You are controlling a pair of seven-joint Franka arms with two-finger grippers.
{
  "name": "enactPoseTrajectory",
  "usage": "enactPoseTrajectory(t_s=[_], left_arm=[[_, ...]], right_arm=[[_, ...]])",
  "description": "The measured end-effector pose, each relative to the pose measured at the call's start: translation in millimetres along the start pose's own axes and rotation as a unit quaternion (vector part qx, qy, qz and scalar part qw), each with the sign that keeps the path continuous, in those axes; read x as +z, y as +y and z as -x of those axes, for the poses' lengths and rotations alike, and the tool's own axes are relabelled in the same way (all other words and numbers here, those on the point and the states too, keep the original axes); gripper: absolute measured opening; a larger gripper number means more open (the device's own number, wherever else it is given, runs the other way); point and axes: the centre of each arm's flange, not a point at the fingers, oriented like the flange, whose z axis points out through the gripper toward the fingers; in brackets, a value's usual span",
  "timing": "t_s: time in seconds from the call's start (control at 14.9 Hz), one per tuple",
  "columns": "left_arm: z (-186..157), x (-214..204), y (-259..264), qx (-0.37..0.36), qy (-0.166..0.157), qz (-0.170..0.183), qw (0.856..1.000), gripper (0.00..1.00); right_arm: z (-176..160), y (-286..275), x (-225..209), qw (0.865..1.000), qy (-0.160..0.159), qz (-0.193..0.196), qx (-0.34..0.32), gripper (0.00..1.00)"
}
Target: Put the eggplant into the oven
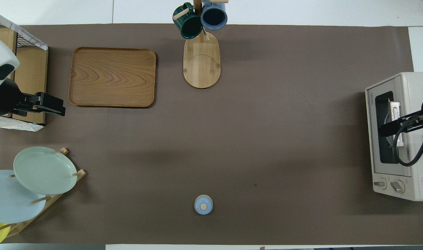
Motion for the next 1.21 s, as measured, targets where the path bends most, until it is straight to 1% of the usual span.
enactPoseTrajectory(t_s=[0.07, 0.13, 0.4, 0.6, 0.87, 1.21], left_arm=[[0.0, 0.0, 0.0, 0.0, 0.0, 0.0, 1.0, 1.0], [0.0, 0.0, 0.0, 0.0, 0.0, 0.0, 1.0, 1.0], [0.0, 0.0, 0.0, 0.0, 0.0, 0.0, 1.0, 1.0], [0.0, 0.0, 0.0, 0.0, 0.0, 0.0, 1.0, 1.0], [0.0, 0.0, 0.0, 0.0, 0.0, 0.0, 1.0, 1.0], [0.0, 0.0, 0.0, 0.0, 0.0, 0.0, 1.0, 1.0]], right_arm=[[0.0, -2.4, -1.5, 1.0, -0.002, 0.0, 0.003, 0.94], [-0.7, -5.1, -3.7, 1.0, 0.0, 0.001, 0.004, 1.0], [-9.5, -20.6, -14.9, 1.0, -0.003, 0.002, 0.007, 1.0], [-19.8, -32.1, -23.1, 0.999, -0.002, 0.004, 0.039, 1.0], [-21.1, -29.8, -33.7, 0.999, 0.009, 0.006, 0.046, 1.0], [-21.2, -29.9, -37.1, 0.999, 0.014, 0.007, 0.046, 1.0]])
